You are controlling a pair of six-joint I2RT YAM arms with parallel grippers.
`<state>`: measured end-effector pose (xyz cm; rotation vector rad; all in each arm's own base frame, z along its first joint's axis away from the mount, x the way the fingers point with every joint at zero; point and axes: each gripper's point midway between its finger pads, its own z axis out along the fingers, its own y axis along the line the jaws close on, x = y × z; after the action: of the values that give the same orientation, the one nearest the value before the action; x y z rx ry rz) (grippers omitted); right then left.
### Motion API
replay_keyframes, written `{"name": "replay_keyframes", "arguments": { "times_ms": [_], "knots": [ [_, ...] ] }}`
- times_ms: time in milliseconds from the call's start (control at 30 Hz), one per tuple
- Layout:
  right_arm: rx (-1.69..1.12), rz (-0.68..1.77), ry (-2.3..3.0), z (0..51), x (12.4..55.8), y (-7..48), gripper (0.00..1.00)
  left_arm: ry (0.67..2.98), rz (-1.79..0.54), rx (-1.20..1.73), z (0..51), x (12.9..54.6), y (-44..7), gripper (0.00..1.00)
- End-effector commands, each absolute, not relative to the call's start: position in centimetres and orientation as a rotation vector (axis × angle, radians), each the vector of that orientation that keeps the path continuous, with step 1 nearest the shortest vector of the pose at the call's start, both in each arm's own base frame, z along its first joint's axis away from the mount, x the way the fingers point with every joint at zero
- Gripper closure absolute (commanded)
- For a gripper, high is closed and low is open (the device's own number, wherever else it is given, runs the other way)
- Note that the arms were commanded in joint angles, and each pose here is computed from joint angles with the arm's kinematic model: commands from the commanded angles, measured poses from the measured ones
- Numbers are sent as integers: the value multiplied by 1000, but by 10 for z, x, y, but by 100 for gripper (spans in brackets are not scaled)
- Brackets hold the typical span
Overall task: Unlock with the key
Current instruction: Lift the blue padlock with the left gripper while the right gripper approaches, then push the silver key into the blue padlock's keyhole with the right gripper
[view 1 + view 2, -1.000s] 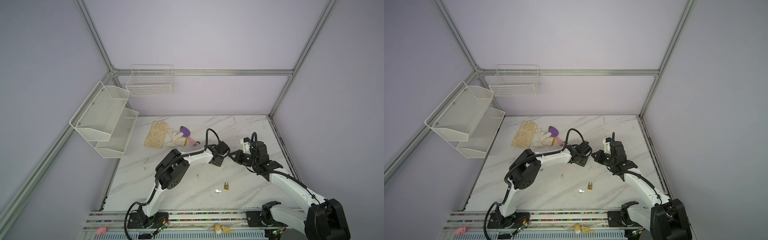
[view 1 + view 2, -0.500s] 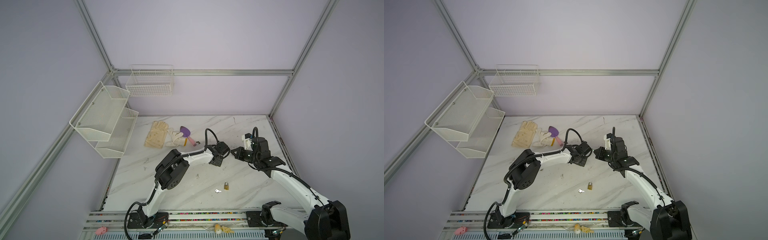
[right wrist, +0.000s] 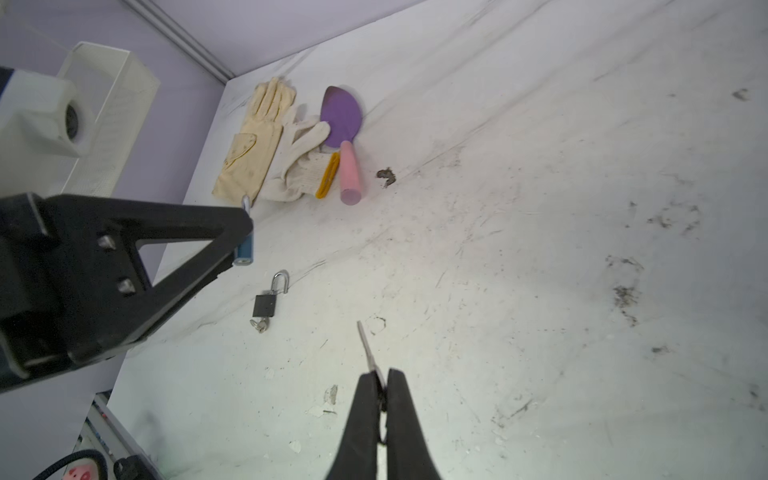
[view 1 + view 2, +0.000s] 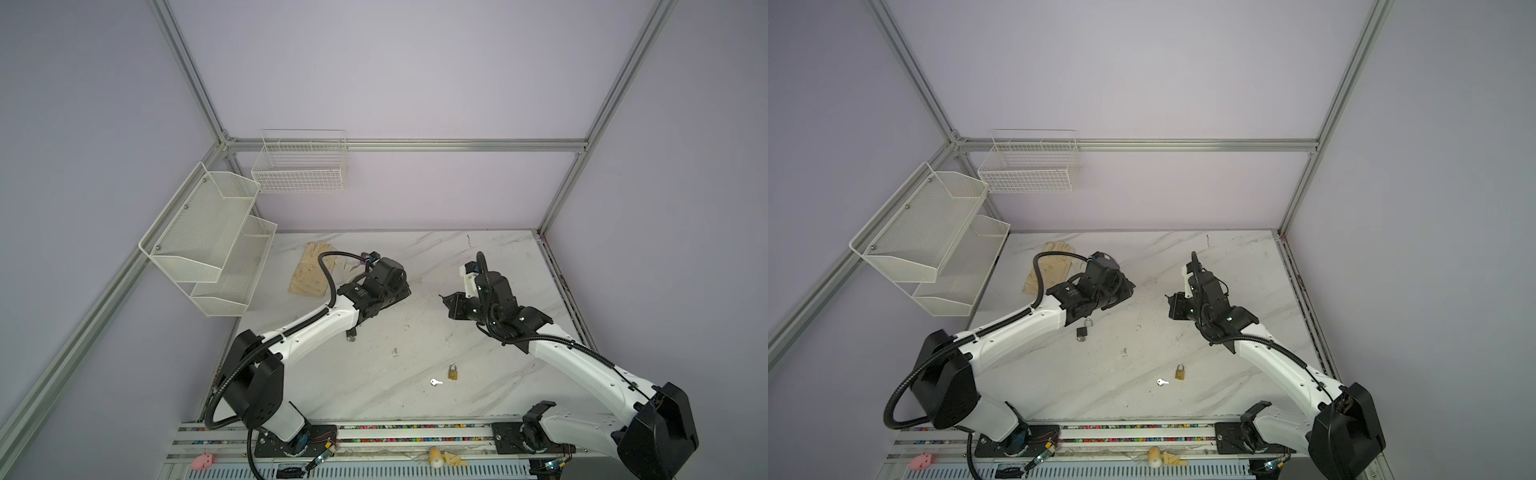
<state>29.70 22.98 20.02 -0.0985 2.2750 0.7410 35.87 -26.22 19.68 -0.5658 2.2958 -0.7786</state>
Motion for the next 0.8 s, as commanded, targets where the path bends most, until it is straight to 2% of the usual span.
{"name": "replay_keyframes", "arguments": {
  "times_ms": [0, 100, 300, 767],
  "knots": [
    [-75, 739, 2194, 217, 301, 250, 100, 2159, -1041, -839, 204, 354, -261, 100],
    [-90, 798, 2142, 227, 294, 277, 100, 2089, -1122, -937, 214, 346, -252, 100],
    [-98, 867, 2096, 230, 284, 313, 100, 2056, -1125, -1047, 214, 340, -239, 100],
    [-70, 927, 2072, 233, 290, 333, 100, 2024, -1156, -1081, 215, 336, -235, 100]
  ]
}}
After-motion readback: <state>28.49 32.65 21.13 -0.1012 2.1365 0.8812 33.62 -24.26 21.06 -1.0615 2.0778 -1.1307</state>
